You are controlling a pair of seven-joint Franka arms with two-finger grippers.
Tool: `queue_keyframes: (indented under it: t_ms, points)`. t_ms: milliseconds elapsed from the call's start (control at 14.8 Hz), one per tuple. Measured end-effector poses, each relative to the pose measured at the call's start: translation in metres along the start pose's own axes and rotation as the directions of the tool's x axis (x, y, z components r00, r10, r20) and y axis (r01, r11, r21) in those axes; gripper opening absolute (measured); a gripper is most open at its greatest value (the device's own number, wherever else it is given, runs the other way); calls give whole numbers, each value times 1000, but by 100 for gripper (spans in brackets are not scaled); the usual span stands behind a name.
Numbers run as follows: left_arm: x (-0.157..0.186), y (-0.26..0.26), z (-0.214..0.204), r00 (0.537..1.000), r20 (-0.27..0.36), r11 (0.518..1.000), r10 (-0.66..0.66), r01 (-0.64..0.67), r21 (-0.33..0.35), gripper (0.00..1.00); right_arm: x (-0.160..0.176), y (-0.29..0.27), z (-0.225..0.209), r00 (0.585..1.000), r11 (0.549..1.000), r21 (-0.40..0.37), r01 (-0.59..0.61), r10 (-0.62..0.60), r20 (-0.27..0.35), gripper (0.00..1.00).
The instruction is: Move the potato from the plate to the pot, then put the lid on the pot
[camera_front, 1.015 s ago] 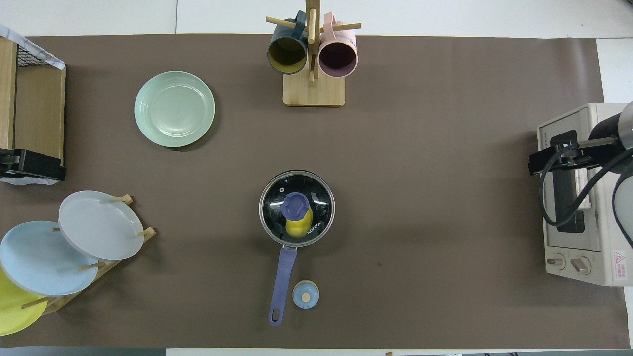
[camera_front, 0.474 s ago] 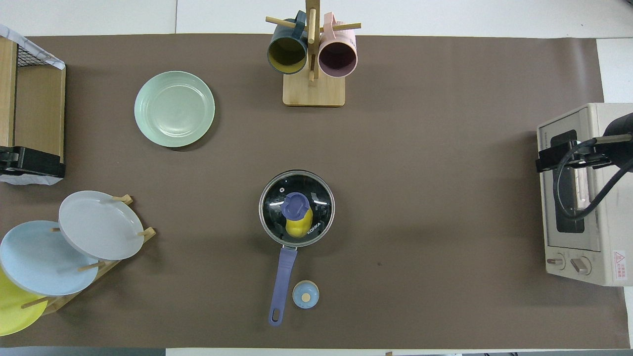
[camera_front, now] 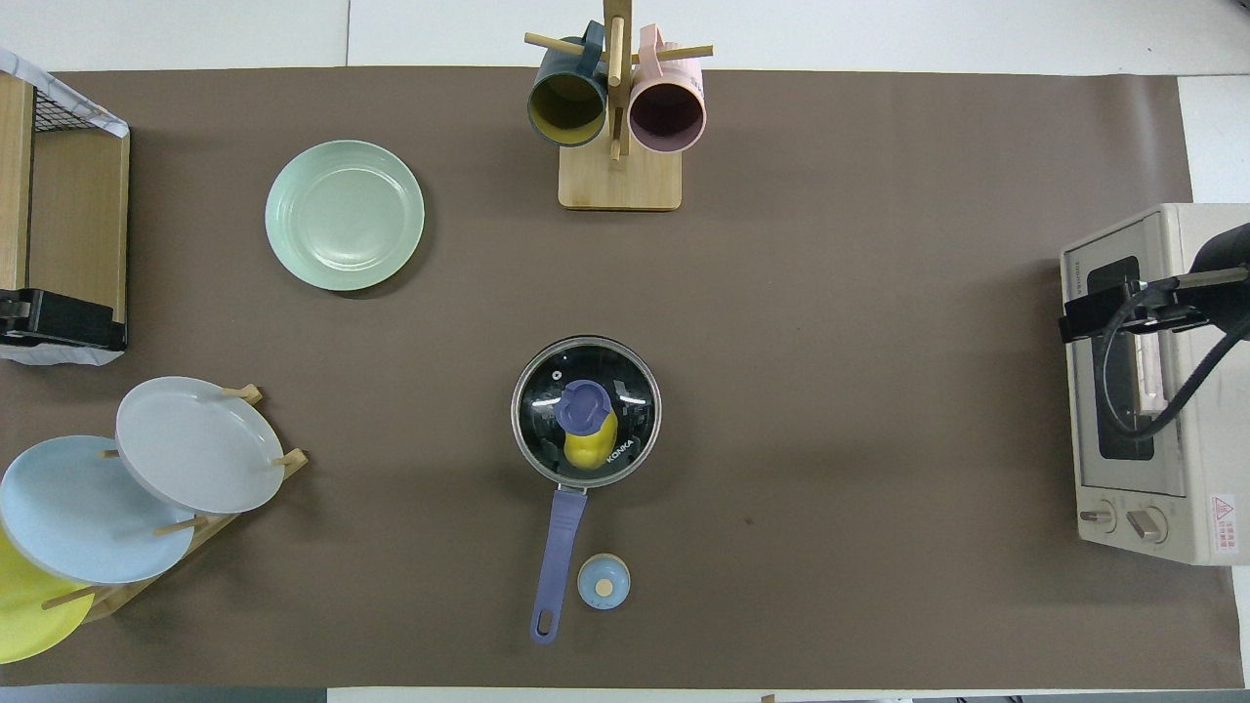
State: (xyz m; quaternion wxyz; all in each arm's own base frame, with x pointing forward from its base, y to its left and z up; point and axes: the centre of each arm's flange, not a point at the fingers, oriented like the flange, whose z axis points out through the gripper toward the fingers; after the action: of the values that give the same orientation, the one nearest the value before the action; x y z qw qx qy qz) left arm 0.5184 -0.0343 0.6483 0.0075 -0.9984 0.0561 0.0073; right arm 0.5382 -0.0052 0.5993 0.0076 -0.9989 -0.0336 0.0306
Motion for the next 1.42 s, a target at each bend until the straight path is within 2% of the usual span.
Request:
queue_keyframes:
  t_ms: [880, 1150, 1421]
  points:
    - [0, 0, 0, 1000, 0, 1000, 1, -1, 0, 100, -3, 1, -11, 1000, 1000, 0, -1, 1, 1, 100]
    - [0, 2, 0, 1000, 0, 1000, 3, -3, 1, 100, -1, 0, -13, 1000, 1000, -2, 0, 0, -19, 100]
    - [0, 2, 0, 1000, 0, 1000, 3, -3, 1, 100, -1, 3, -13, 1000, 1000, -22, 0, 0, -18, 100]
